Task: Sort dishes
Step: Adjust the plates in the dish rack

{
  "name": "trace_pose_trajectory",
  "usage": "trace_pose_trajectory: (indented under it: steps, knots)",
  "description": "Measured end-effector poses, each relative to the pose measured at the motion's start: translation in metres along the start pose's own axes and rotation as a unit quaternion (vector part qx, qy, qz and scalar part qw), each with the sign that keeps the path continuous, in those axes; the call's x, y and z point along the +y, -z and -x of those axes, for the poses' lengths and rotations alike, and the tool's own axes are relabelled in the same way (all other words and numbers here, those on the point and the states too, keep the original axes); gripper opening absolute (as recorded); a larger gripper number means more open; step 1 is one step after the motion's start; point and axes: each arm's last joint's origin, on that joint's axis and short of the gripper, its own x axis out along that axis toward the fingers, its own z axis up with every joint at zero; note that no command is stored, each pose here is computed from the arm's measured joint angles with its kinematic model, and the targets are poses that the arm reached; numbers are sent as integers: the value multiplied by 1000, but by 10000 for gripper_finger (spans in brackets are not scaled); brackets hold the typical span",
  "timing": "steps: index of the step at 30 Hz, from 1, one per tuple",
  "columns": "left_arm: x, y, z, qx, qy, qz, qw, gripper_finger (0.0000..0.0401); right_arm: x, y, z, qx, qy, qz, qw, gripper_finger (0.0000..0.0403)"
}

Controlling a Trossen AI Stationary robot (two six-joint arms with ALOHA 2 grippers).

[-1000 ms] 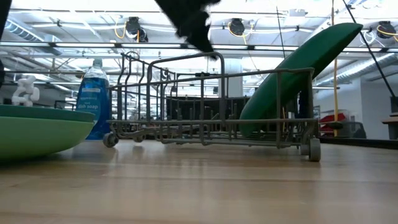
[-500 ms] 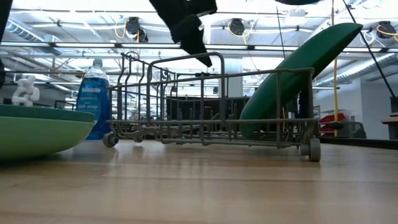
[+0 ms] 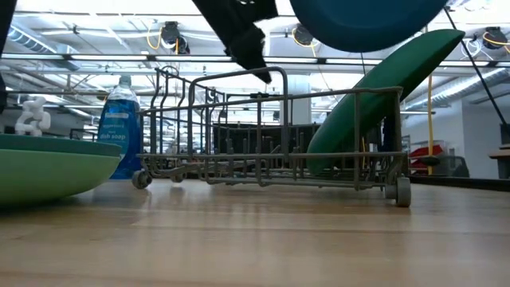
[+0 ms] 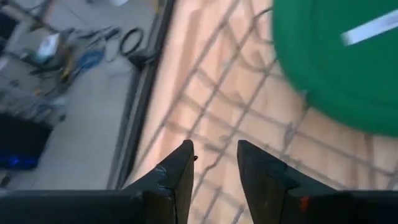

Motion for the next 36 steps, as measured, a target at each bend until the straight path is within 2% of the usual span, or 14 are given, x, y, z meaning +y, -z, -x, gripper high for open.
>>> trace_pose_trajectory:
  steps: [3,7,12,16,20,24,28,32,36]
  knots:
    - [7,-5,19,-27,-10,12,1000,111,0,-5,-2,-24,33,-27,999,13]
    - [16,-7,38,-49,-14,23,998,70,-1,-12,-9,-48,80,-45,995,13]
    - [26,-5,63,-59,-17,41,997,7,-6,-15,-25,-22,119,-58,991,13]
    - [35,2,88,-53,-37,57,996,4,-11,-13,-33,6,149,-84,985,13]
    - [38,12,112,-82,-42,74,993,2,-11,-12,-47,15,163,-106,981,13]
    - [34,29,120,-99,-42,96,990,1,-7,-11,-70,1,165,-141,976,13]
    - [23,42,122,-151,-32,116,981,1,-3,-14,-93,-31,143,-197,969,13]
    - [10,54,114,-180,-29,98,978,1,-2,-17,-109,-77,133,-268,951,13]
    - [5,64,104,-185,-35,97,977,0,2,-14,-128,-117,147,-348,919,13]
